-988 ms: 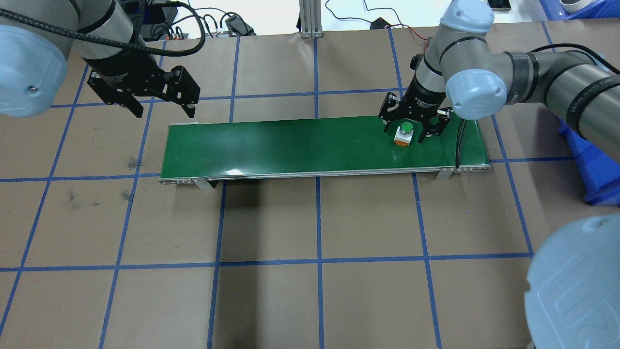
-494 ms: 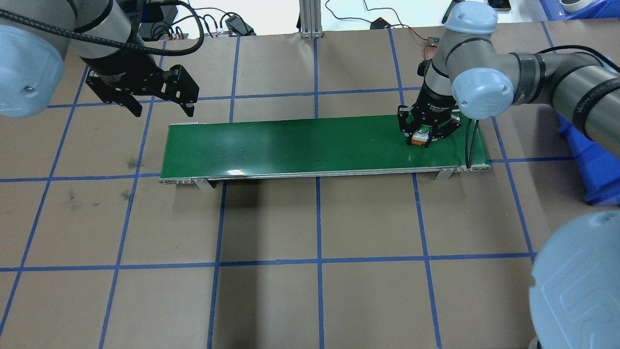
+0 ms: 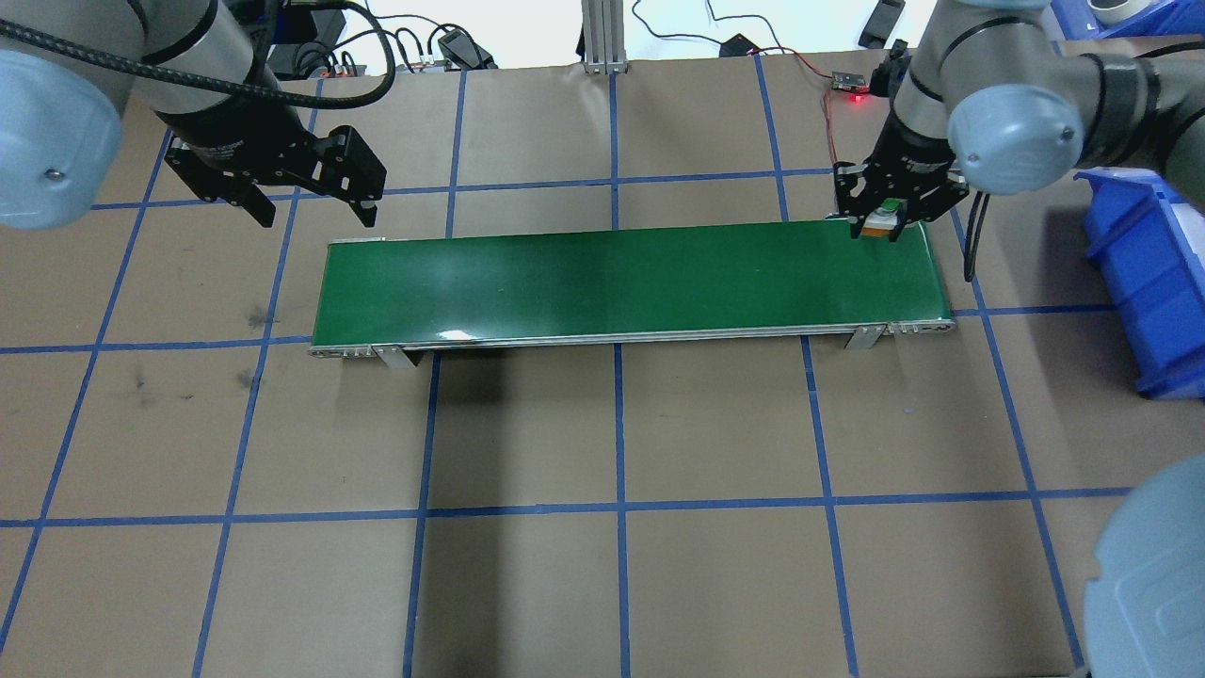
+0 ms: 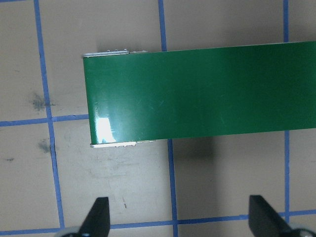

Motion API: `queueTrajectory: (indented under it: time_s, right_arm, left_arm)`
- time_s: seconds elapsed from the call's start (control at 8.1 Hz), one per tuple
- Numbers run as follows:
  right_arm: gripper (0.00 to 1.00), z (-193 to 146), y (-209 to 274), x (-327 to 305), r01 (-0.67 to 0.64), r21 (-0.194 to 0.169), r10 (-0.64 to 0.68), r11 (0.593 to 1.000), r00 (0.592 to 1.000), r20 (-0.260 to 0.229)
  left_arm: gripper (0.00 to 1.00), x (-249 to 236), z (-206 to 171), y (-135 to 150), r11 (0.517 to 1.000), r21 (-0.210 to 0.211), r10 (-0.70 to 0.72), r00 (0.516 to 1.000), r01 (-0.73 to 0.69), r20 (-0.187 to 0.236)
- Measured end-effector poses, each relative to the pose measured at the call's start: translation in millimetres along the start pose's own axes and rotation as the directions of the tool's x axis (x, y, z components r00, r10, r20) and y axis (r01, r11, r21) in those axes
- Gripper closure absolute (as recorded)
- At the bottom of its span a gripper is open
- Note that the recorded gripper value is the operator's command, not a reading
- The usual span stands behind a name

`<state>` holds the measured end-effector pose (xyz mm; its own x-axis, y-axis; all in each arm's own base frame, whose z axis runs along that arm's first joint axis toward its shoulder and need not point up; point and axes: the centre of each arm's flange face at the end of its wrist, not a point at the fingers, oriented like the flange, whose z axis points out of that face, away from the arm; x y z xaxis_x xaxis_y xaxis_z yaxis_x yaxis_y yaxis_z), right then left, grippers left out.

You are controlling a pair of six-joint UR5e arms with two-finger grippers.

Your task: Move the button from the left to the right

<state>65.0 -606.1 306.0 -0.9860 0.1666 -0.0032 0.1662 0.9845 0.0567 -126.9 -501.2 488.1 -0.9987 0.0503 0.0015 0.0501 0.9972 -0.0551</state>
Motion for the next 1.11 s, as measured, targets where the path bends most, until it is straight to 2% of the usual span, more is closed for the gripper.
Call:
queueTrajectory:
  time_s: [0.25, 0.62, 0.86, 1.11]
  right_arm:
    - [1.0, -42, -11, 53, 0.06, 0.024, -0.059, 0.998, 0.998, -0.031]
    - [1.0, -92, -9, 172, 0.171, 0.026, -0.169, 0.985, 0.984, -0.053]
    - [1.0, -103, 1, 264, 0.21, 0.026, -0.209, 0.977, 0.976, -0.057]
    - [1.0, -97, 7, 322, 0.224, 0.025, -0.223, 0.974, 0.973, -0.055]
  left_arm:
    - [0.0, 0, 0, 0, 1.0, 0.0, -0.001, 1.0, 0.001, 0.0]
    - [0.0, 0, -1, 1, 1.0, 0.002, -0.001, 1.0, 0.001, 0.0]
    - [0.0, 0, -1, 1, 1.0, 0.002, -0.003, 1.0, 0.003, 0.0]
    - [0.0, 0, -1, 1, 1.0, 0.002, -0.003, 1.0, 0.003, 0.0]
